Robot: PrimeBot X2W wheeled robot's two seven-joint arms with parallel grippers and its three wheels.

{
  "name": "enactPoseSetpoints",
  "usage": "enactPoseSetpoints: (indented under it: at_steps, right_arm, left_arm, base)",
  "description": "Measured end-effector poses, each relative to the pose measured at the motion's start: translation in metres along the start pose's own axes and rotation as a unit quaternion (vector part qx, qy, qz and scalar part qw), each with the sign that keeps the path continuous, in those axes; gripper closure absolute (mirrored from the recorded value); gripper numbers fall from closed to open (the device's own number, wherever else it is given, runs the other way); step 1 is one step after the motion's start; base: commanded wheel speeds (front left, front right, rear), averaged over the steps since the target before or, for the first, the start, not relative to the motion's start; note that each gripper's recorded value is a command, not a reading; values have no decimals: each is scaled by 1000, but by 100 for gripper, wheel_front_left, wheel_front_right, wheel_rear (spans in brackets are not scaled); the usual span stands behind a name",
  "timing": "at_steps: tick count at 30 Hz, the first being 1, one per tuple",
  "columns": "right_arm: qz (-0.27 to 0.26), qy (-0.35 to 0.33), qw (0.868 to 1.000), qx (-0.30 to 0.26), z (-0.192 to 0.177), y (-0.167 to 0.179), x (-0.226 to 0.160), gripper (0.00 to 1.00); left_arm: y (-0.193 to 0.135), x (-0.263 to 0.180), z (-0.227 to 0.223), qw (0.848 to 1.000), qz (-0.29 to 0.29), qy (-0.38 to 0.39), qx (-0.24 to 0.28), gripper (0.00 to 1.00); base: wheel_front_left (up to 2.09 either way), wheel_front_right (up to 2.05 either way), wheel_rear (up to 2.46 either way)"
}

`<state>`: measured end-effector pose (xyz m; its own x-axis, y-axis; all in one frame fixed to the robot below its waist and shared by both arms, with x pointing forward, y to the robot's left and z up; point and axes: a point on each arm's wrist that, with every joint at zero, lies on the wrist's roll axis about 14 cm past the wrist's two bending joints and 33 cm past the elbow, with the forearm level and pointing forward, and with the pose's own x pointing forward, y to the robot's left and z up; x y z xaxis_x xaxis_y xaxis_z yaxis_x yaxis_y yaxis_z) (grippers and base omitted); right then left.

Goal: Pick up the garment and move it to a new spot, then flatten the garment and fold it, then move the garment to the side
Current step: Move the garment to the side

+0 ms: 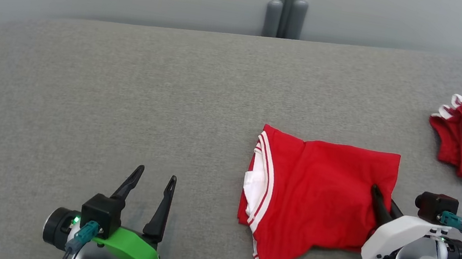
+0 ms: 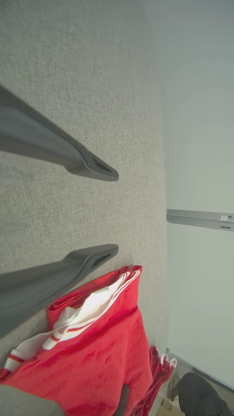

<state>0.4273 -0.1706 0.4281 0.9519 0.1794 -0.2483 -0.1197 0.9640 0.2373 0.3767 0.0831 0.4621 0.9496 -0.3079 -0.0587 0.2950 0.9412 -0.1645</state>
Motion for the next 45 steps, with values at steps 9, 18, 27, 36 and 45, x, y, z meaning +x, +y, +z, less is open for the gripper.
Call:
enactPoseSetpoints:
  at_steps: [9, 18, 27, 36, 45]
  right_arm:
    - [-68, -21, 997, 24, 1, -42, -42, 100]
    - [-120, -38, 991, 44, -1, -67, -80, 100]
    - [-177, -46, 981, 60, -6, -95, -114, 100]
    - [-206, -42, 975, 67, -12, -108, -126, 100]
    - [-172, -54, 983, 28, 8, -98, -98, 100]
  left_arm:
    - [-60, 30, -5, 995, -101, 8, 1, 0]
    - [-117, 50, -10, 981, -192, 12, 11, 0]
    - [-166, 61, -12, 963, -268, 10, 11, 0]
    - [-183, 67, -22, 955, -296, 18, 3, 0]
    - [-176, 73, -22, 957, -290, 12, 2, 0]
  base:
    - [0, 0, 0]
    - [0, 0, 0]
    - [0, 0, 0]
    - [0, 0, 0]
    - [0, 0, 0]
